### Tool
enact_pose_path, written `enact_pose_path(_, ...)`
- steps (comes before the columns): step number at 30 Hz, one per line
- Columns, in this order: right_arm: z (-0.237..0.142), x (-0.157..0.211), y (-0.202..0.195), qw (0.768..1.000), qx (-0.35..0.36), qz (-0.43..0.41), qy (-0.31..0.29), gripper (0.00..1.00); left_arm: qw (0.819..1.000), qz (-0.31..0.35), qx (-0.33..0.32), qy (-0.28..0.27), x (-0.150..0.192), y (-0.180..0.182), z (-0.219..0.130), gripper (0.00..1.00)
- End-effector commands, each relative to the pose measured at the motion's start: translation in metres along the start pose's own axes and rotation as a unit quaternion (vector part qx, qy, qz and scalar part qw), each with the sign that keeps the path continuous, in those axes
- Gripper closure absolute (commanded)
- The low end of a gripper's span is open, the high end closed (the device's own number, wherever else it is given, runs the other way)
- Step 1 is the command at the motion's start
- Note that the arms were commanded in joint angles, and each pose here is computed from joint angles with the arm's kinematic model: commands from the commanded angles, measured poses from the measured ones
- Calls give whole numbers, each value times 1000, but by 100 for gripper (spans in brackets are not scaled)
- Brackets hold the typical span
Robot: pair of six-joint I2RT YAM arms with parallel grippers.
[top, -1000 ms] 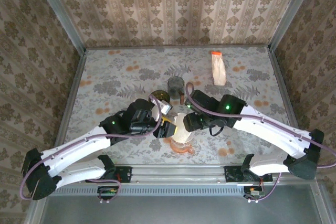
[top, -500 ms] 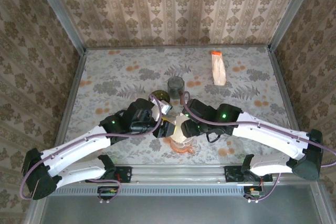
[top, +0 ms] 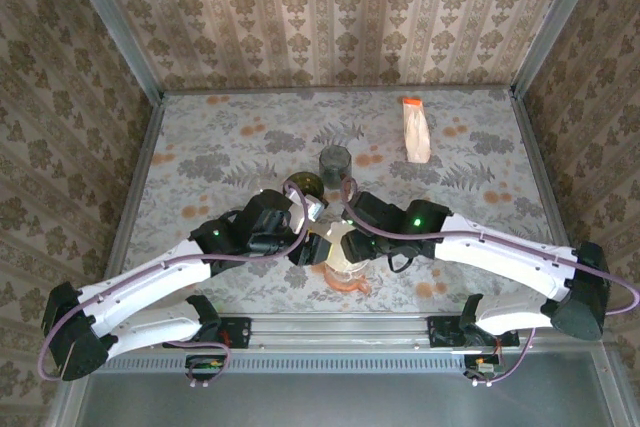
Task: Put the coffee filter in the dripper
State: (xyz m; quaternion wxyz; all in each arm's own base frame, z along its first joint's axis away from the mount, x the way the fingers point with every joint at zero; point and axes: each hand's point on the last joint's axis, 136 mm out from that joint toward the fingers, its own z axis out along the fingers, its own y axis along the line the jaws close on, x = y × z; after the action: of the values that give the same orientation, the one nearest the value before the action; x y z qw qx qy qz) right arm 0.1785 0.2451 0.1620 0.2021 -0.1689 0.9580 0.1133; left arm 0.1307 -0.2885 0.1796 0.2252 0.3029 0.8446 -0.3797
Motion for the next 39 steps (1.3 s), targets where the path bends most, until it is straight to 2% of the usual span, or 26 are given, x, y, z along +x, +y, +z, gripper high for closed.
enact_pose_path(1, 8, 3, -3, 1000, 17, 2, 3, 42, 1000, 4, 5, -13, -10, -9, -8, 49)
enact_pose_path(8, 15, 0, 5, 1000, -1, -1, -7, 39, 1000, 5, 2, -17, -11, -9, -12, 49)
enact_pose_path(24, 44, 15, 1, 1000, 18, -3, 23, 40, 1000, -1, 6, -11, -11, -10, -7, 49)
enact_pose_path(34, 54, 21, -2, 999, 20, -2, 26, 40, 1000, -6, 5, -19, -12, -10, -10, 42)
enact_pose_path(39, 56, 22, -2, 999, 19, -1, 25, 40, 1000, -12, -13, -7, -7, -2, -7, 43)
